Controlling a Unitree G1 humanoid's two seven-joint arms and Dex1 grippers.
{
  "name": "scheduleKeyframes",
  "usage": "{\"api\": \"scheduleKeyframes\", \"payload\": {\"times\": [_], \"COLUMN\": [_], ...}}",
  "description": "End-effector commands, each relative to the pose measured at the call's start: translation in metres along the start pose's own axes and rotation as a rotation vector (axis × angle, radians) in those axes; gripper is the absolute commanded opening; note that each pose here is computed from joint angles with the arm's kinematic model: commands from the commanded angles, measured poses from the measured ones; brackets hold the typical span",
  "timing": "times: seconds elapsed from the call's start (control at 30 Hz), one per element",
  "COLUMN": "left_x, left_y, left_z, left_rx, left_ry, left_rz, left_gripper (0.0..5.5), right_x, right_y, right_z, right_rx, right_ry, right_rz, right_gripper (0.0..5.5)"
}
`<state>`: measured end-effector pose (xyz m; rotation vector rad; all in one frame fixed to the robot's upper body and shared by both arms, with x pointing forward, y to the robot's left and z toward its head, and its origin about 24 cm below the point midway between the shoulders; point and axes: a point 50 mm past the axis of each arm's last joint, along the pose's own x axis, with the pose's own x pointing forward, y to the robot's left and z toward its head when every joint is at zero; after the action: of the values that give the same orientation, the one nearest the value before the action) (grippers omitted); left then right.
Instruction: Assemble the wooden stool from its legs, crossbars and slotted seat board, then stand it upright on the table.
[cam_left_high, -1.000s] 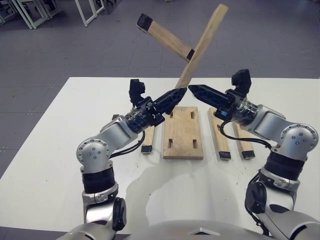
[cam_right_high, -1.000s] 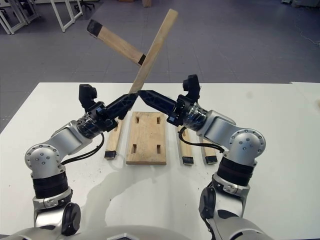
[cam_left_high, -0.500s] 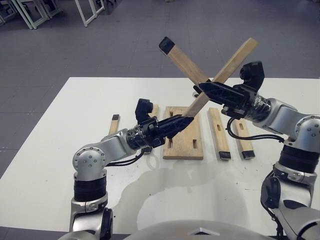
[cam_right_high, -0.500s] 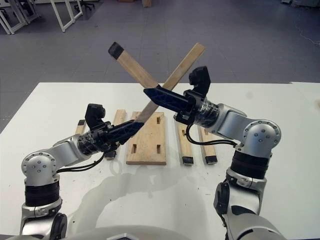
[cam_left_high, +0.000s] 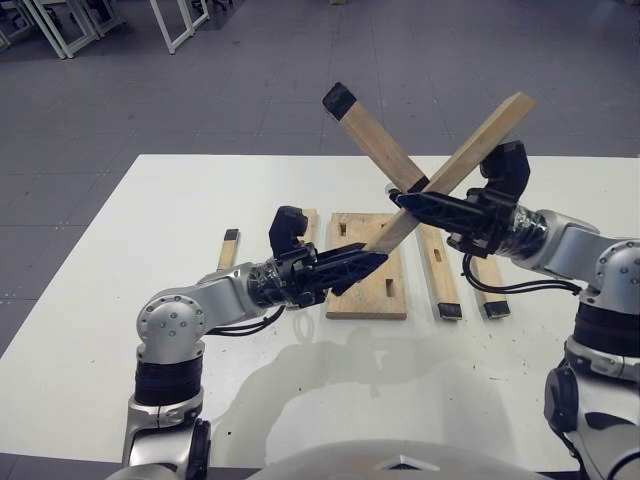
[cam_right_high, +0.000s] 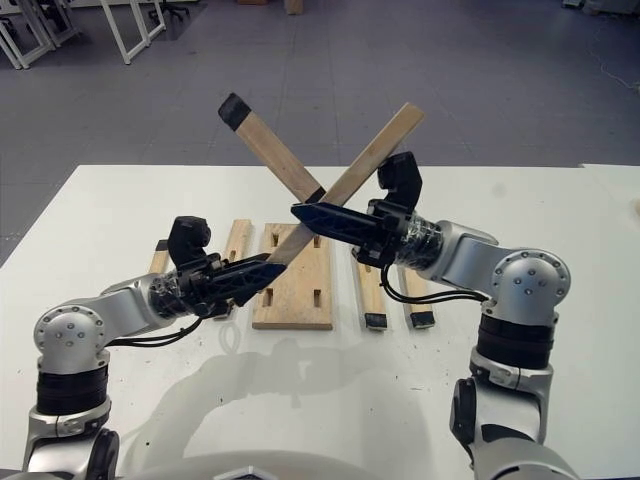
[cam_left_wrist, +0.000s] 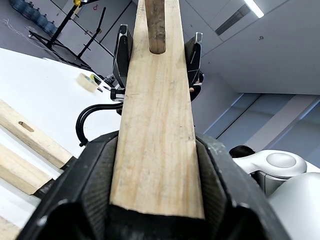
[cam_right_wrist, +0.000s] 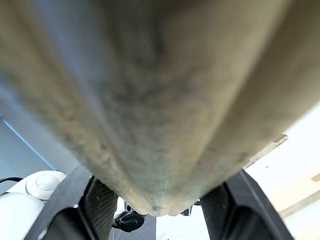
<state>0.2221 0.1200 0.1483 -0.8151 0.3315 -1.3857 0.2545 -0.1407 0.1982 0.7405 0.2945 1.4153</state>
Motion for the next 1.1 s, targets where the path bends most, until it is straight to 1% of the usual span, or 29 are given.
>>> {"api": "scheduleKeyframes", "payload": {"times": [0.03,0.17,0.2,0.23,0.27,0.3,0.33,0.37,0.4,0.43,0.47,0.53,0.6,0.67,0.77,0.83,0.9,0.97,1.03,1.1], "left_x": [-0.012,-0.021,-0.023,-0.023,-0.02,-0.016,-0.015,-0.015,-0.015,-0.012,-0.008,-0.003,-0.003,-0.012,-0.026,-0.031,-0.038,-0.047,-0.062,-0.079], "left_y": [-0.008,-0.025,-0.025,-0.022,-0.013,0.011,0.034,0.048,0.055,0.061,0.064,0.066,0.067,0.072,0.079,0.081,0.079,0.074,0.064,0.057], "left_z": [0.005,0.044,0.052,0.058,0.058,0.051,0.042,0.032,0.026,0.016,0.008,-0.005,-0.014,-0.022,-0.03,-0.032,-0.037,-0.044,-0.051,-0.056], "left_rx": [0.014,0.054,0.065,0.092,0.151,0.275,0.47,0.65,0.765,0.913,1.019,1.17,1.215,1.291,1.351,1.376,1.352,1.321,1.319,1.313], "left_ry": [-0.001,-0.163,-0.196,-0.195,-0.146,-0.005,0.185,0.358,0.464,0.596,0.686,0.82,0.899,1.045,1.214,1.285,1.329,1.379,1.444,1.492], "left_rz": [0.022,-0.055,-0.044,0.012,0.132,0.377,0.598,0.712,0.752,0.747,0.725,0.662,0.618,0.588,0.571,0.564,0.537,0.467,0.344,0.245], "left_gripper": [2.72,3.36,3.39,3.64,3.78,4.0,4.18,4.27,4.28,4.28,4.28,4.28,4.28,4.28,4.28,4.28,4.28,4.28,4.28,4.28], "right_x": [-0.005,-0.02,-0.023,-0.027,-0.03,-0.034,-0.037,-0.038,-0.039,-0.039,-0.039,-0.039,-0.04,-0.04,-0.035,-0.034,-0.034,-0.035,-0.036,-0.036], "right_y": [0.008,0.001,0.0,-0.001,-0.002,-0.002,-0.003,-0.003,-0.003,-0.004,-0.005,-0.007,-0.009,-0.011,-0.012,-0.012,-0.012,-0.016,-0.031,-0.043], "right_z": [0.005,0.005,0.004,0.004,0.004,0.006,0.009,0.013,0.016,0.019,0.021,0.023,0.024,0.025,0.022,0.021,0.021,0.021,0.017,0.009], "right_rx": [-0.058,-0.079,-0.086,-0.094,-0.104,-0.119,-0.136,-0.152,-0.162,-0.173,-0.179,-0.189,-0.196,-0.192,-0.192,-0.194,-0.2,-0.215,-0.245,-0.245], "right_ry": [0.001,0.008,0.012,0.017,0.02,0.012,0.0,-0.013,-0.021,-0.031,-0.041,-0.054,-0.069,-0.096,-0.097,-0.099,-0.1,-0.091,-0.05,-0.005], "right_rz": [0.025,-0.064,-0.083,-0.103,-0.12,-0.139,-0.153,-0.163,-0.168,-0.176,-0.186,-0.208,-0.229,-0.236,-0.229,-0.228,-0.235,-0.273,-0.375,-0.41], "right_gripper": [2.06,2.06,2.06,2.06,2.06,2.05,2.05,2.05,2.05,2.05,2.05,2.05,2.05,2.05,2.05,2.05,2.05,2.05,2.05,2.05]}}
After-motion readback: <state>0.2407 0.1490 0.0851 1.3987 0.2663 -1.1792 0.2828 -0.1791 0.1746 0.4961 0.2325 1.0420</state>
